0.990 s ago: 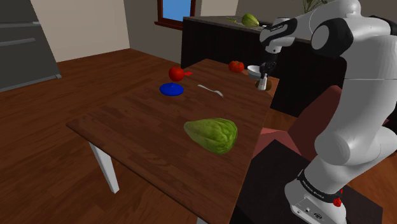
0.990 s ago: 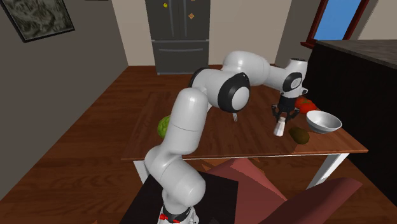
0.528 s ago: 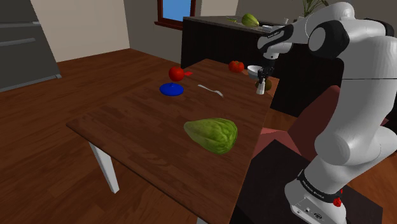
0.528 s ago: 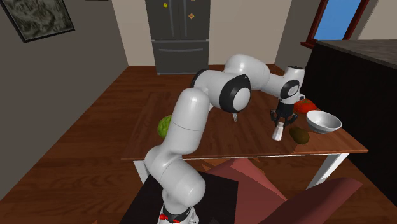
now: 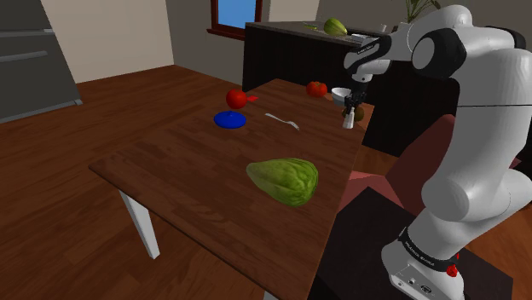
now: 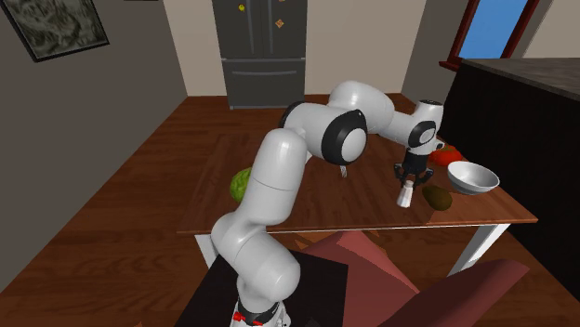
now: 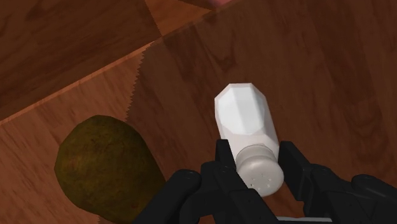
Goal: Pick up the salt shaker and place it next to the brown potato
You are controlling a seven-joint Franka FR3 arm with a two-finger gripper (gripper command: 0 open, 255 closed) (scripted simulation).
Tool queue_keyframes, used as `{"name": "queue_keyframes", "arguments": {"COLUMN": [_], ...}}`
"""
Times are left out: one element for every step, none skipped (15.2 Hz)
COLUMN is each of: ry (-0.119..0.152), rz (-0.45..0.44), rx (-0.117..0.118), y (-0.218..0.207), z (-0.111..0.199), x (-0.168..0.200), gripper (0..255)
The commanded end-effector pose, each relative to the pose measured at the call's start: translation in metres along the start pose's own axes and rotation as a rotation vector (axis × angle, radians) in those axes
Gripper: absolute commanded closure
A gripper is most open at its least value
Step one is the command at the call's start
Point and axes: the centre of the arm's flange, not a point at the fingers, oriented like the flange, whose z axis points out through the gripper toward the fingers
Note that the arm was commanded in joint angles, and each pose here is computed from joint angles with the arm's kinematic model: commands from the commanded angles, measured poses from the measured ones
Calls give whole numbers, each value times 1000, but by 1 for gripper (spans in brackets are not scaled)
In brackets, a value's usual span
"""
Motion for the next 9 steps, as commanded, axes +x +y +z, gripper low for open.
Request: {"name": "queue_keyframes", "arguments": {"ry": [0, 0, 0, 0, 0, 0, 0, 0, 0], "rz": [0, 0, 0, 0, 0, 0, 0, 0, 0], "rx": [0, 0, 0, 0, 0, 0, 0, 0, 0], "y": [0, 0, 0, 0, 0, 0, 0, 0, 0], "z": [0, 0, 0, 0, 0, 0, 0, -13, -26], "x": [0, 0, 0, 0, 0, 0, 0, 0, 0], "gripper": [255, 0, 0, 0, 0, 0, 0, 0, 0]}}
